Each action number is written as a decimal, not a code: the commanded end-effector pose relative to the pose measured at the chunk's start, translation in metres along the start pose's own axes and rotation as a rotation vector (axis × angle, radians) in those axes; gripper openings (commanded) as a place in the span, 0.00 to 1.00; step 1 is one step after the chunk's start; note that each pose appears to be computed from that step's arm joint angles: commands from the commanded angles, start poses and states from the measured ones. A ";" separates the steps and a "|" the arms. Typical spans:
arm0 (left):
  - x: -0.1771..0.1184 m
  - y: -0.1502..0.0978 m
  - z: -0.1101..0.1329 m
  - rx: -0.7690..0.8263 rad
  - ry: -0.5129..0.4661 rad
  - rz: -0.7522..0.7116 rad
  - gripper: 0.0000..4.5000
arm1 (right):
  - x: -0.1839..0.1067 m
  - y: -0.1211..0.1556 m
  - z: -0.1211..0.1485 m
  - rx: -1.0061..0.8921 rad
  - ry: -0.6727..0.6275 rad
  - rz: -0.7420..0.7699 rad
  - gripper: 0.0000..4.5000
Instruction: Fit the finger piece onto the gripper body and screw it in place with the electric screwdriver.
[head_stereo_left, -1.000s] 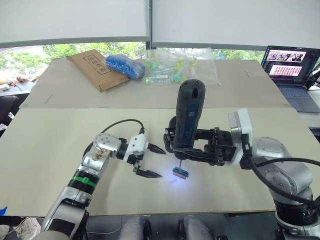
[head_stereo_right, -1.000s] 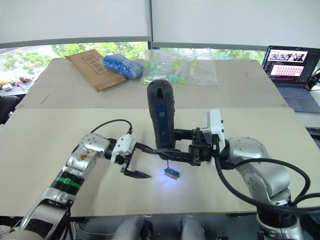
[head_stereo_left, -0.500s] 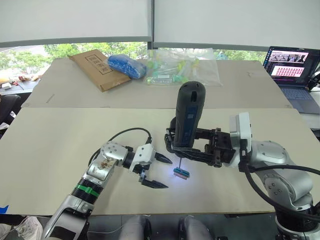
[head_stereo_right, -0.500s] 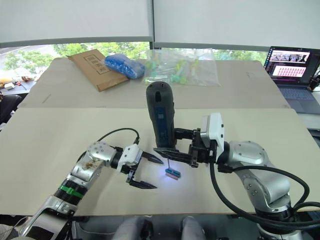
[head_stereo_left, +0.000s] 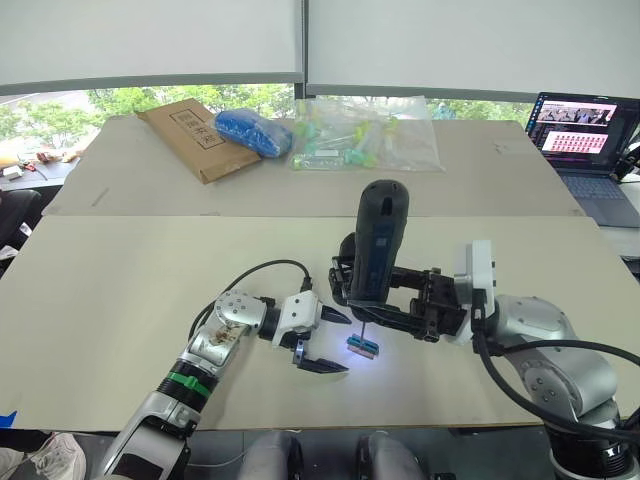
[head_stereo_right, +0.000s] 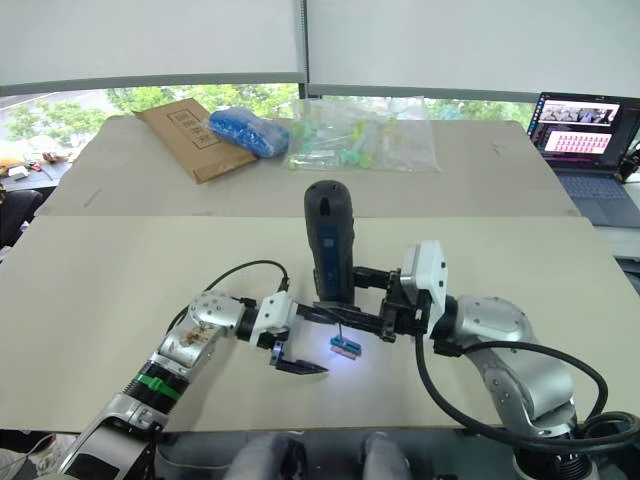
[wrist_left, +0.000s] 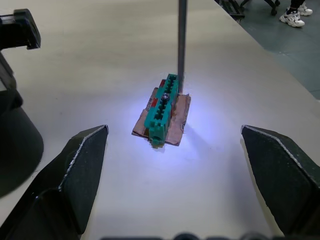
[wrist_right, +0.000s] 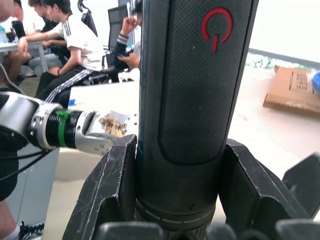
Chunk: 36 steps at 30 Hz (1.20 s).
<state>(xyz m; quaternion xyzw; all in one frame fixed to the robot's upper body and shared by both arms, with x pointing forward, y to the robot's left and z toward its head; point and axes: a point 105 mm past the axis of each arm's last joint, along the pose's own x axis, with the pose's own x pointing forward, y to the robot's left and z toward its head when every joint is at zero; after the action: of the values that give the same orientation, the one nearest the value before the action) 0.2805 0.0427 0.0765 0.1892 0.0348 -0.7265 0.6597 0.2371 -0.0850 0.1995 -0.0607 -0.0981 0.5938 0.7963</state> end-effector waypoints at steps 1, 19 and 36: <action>0.003 0.004 0.007 0.041 -0.014 0.002 1.00 | -0.004 0.001 0.011 -0.078 -0.049 0.000 0.42; 0.009 0.008 0.009 0.054 -0.010 -0.023 1.00 | -0.006 0.001 0.015 -0.084 -0.066 0.018 0.42; 0.010 0.010 0.009 0.061 -0.010 -0.019 1.00 | -0.003 -0.004 0.016 -0.094 -0.064 0.013 0.42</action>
<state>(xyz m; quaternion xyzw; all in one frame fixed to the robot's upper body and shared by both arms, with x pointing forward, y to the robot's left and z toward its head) 0.2866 0.0334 0.0761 0.1987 0.0291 -0.7322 0.6508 0.2401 -0.0895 0.1980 -0.0651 -0.1073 0.5952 0.7937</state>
